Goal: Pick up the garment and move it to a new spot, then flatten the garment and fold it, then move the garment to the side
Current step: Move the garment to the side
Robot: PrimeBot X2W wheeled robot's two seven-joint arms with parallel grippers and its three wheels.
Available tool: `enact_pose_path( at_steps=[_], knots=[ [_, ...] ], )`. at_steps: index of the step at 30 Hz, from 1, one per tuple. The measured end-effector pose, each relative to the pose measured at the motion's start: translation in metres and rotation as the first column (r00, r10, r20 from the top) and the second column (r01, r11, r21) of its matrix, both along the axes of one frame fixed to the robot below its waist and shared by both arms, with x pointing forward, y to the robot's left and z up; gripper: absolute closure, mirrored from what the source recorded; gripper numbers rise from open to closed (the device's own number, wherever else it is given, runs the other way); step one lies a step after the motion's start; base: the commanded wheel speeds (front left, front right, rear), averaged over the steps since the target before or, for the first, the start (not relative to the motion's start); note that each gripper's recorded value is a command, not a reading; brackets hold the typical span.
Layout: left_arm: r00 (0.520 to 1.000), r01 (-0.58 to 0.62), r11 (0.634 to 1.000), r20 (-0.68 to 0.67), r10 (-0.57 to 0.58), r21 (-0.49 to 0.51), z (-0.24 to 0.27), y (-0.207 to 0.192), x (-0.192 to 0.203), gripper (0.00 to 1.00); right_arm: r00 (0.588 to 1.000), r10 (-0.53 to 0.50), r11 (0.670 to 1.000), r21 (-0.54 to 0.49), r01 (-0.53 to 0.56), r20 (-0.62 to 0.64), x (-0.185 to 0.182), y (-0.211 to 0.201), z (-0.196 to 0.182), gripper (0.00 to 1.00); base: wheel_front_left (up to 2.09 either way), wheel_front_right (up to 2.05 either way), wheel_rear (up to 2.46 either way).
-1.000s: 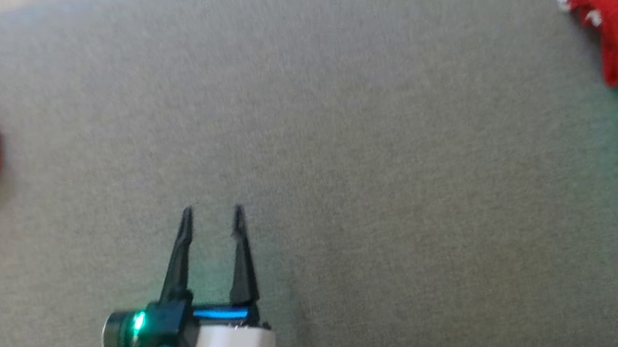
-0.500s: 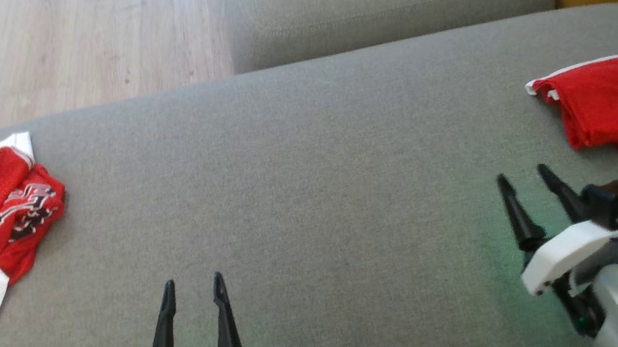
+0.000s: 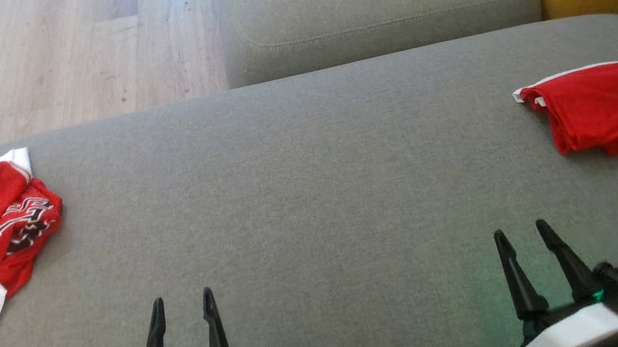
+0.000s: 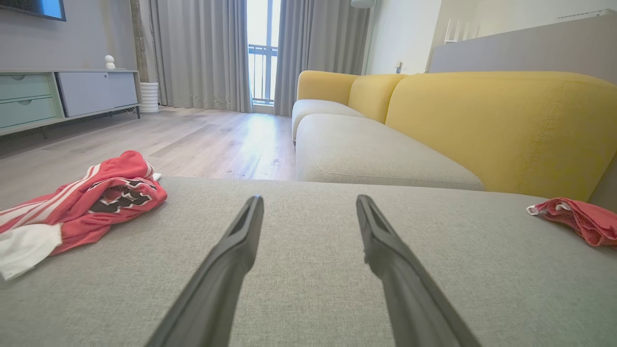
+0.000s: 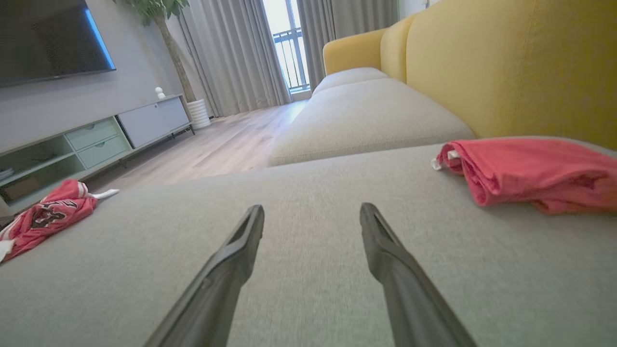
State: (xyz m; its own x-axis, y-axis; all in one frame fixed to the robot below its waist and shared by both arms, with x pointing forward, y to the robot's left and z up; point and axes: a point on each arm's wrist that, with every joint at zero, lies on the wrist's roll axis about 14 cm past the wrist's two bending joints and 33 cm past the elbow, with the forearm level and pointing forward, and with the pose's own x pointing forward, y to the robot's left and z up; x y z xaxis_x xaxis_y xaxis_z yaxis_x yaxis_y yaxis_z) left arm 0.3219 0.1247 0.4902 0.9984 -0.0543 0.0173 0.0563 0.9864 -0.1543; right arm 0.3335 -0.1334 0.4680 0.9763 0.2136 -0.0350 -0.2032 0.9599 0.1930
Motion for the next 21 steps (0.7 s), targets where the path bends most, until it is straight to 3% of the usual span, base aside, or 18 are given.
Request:
enact_pose_path(
  at_steps=[21],
  knots=[
    [1.000, -0.022, 1.000, -0.020, 0.022, 0.004, -0.006, 0.005, -0.012, 0.00, 1.000, 0.020, 1.000, -0.019, -0.020, 0.002, -0.005, 0.005, -0.001, 0.00, 0.00, 0.00, 0.00]
  ],
)
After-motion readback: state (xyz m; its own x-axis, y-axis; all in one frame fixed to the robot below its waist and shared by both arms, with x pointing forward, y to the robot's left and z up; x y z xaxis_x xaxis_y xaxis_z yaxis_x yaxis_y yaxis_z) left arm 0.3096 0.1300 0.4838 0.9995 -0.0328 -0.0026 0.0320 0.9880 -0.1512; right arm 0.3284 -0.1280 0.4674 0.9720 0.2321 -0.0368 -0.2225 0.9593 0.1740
